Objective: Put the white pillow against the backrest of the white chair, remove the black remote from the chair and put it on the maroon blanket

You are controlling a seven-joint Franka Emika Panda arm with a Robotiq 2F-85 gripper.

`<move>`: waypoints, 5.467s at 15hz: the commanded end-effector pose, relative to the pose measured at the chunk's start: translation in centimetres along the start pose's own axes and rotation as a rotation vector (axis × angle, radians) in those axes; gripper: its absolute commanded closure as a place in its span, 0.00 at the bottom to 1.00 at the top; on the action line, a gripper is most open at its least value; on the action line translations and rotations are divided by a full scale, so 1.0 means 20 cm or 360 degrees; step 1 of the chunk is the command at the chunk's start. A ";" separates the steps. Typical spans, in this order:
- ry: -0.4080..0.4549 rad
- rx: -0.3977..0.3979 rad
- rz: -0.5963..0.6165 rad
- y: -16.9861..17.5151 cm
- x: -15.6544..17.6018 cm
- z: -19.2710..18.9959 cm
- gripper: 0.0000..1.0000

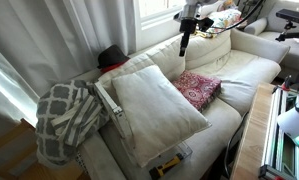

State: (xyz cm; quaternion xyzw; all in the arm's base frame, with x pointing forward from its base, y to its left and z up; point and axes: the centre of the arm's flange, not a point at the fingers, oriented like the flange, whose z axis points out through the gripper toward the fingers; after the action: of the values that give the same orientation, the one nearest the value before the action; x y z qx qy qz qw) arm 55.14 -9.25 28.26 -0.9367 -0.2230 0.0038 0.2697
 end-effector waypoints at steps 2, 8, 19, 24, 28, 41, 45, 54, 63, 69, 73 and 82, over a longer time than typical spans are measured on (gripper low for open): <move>-0.0023 0.0020 0.0008 0.06 0.03 0.07 0.00; 0.0022 0.0029 0.0009 0.07 0.02 0.02 0.00; 0.0562 0.0380 0.0192 0.49 -0.18 0.58 0.00; 0.0636 0.0481 0.0345 0.62 -0.25 0.77 0.00; 0.0604 0.0546 0.0411 0.67 -0.26 0.89 0.01; 0.0694 0.0847 0.0501 0.78 -0.25 1.01 0.85; 0.0720 0.0886 0.0543 0.69 -0.28 0.94 1.00; 0.0637 0.0895 0.0640 0.37 -0.23 0.64 0.98; 0.0448 0.0868 0.0643 0.15 0.06 0.50 0.98; 0.0435 0.0857 0.0653 0.16 0.06 0.51 0.93; 0.0431 0.0830 0.0616 0.07 0.09 0.47 0.98; 0.0279 0.0515 0.0657 -0.43 0.32 0.26 0.98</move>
State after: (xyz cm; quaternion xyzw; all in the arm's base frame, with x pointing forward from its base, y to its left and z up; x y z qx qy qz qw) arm 57.53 -0.26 24.96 -0.8877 -0.0073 0.0047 0.4603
